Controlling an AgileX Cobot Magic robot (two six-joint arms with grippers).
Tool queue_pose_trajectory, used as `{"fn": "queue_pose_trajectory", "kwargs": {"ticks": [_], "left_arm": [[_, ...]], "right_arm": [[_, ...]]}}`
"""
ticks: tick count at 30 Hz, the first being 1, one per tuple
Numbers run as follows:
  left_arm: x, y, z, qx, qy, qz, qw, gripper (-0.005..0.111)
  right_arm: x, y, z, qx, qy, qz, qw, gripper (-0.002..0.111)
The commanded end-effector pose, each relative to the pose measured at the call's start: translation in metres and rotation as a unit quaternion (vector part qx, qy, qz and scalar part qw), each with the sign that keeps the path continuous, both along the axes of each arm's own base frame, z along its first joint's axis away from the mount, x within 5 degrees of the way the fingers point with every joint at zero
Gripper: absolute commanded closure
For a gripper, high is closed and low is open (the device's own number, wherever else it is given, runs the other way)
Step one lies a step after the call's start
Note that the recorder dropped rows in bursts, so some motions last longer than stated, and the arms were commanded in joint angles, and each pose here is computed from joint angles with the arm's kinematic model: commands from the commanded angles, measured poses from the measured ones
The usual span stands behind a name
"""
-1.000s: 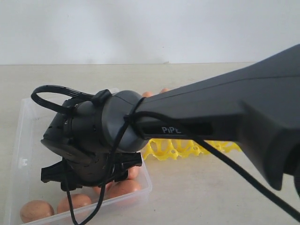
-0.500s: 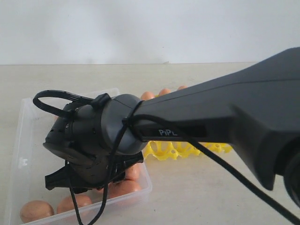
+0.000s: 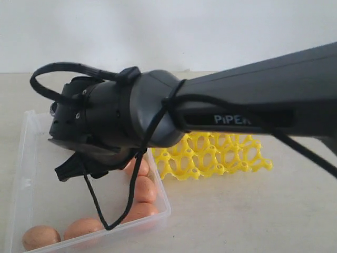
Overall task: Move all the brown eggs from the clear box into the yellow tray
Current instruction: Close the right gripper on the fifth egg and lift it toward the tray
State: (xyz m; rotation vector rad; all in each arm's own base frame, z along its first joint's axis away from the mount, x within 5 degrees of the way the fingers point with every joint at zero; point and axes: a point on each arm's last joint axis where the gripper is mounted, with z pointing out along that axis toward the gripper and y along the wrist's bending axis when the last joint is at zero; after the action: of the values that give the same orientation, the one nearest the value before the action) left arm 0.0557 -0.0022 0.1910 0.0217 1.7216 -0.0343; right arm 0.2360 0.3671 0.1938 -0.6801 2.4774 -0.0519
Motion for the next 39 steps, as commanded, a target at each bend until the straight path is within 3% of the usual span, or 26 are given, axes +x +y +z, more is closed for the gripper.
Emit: {"fn": "queue_pose_trajectory", "kwargs": {"ticks": [1, 13, 29, 39], "left_arm": [[0.0, 0.0, 0.001, -0.003, -0.003, -0.002, 1.0, 0.111], [0.0, 0.0, 0.001, -0.003, -0.003, -0.002, 1.0, 0.111], [0.0, 0.0, 0.001, -0.003, -0.003, -0.002, 1.0, 0.111], [0.0, 0.0, 0.001, -0.003, -0.003, -0.002, 1.0, 0.111]], "right_arm": [[0.01, -0.007, 0.03, 0.045, -0.03, 0.003, 0.999, 0.108], [0.037, -0.046, 0.079, 0.097, -0.083, 0.024, 0.992, 0.108], [0.063, -0.14, 0.083, 0.183, -0.132, 0.044, 0.973, 0.108], [0.061, -0.16, 0.064, 0.211, -0.185, 0.085, 0.956, 0.108]]}}
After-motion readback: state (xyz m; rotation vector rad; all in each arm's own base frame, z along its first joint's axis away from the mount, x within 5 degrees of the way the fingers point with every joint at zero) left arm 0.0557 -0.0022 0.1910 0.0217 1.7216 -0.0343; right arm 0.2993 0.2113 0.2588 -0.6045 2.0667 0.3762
